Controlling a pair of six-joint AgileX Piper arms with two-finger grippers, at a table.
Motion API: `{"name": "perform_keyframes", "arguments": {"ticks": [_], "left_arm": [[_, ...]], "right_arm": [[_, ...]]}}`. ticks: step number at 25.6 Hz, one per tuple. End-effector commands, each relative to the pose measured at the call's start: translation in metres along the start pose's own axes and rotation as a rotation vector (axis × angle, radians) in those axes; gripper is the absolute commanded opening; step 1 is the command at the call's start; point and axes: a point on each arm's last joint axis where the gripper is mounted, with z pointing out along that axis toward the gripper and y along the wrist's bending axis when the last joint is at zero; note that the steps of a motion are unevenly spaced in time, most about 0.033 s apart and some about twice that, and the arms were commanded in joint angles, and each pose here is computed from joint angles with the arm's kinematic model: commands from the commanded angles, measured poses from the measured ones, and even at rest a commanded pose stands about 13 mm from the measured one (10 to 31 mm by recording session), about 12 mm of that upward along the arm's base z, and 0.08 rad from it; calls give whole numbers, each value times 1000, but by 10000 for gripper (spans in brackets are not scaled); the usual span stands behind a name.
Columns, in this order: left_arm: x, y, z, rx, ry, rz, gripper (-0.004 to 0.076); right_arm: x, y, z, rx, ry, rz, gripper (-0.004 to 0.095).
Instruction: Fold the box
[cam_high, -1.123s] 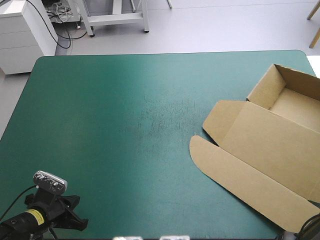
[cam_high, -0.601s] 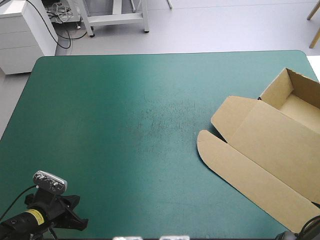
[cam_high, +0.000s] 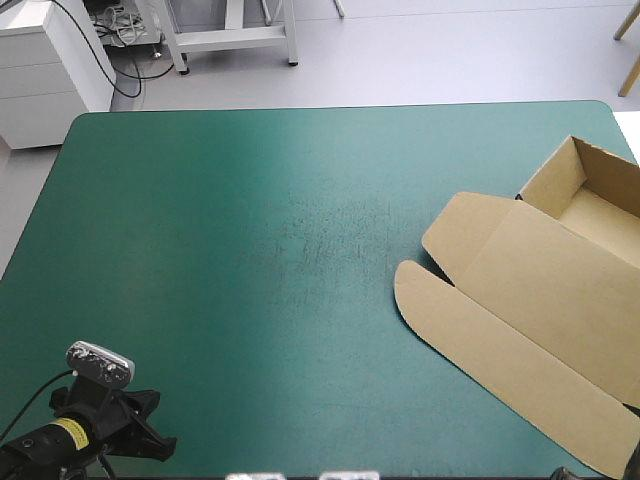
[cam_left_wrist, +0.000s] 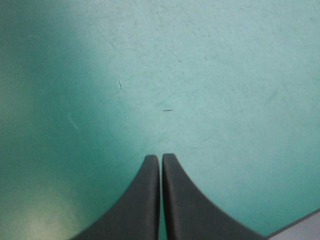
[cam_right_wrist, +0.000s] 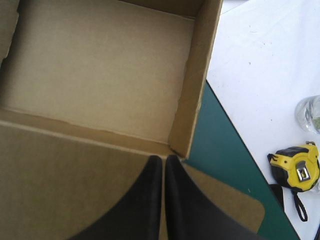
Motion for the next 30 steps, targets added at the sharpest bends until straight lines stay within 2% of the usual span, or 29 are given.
{"name": "perform_keyframes", "arguments": {"ticks": [1, 10, 12, 16, 18, 24, 30], "left_arm": [[-10, -2, -5, 14, -69, -3, -8], [-10, 0, -5, 1, -68, 17, -8], [-10, 1, -5, -15, -67, 85, -8], [-10, -2, -5, 15, -70, 73, -8], [-10, -5, -5, 53, -73, 52, -8], [-10, -2, -5, 15, -70, 76, -8], [-10, -5, -5, 53, -73, 46, -8]], "right_arm": [[22, 15, -42, -19, -127, -40, -6], [97, 69, -73, -165, -199, -283, -6], [116, 76, -76, -210, -204, -323, -6], [156, 79, -76, -260, -210, -390, -6], [183, 77, -70, -278, -207, -409, -6], [245, 74, -43, -349, -227, -431, -6], [273, 72, -39, -389, -309, -444, -6]]}}
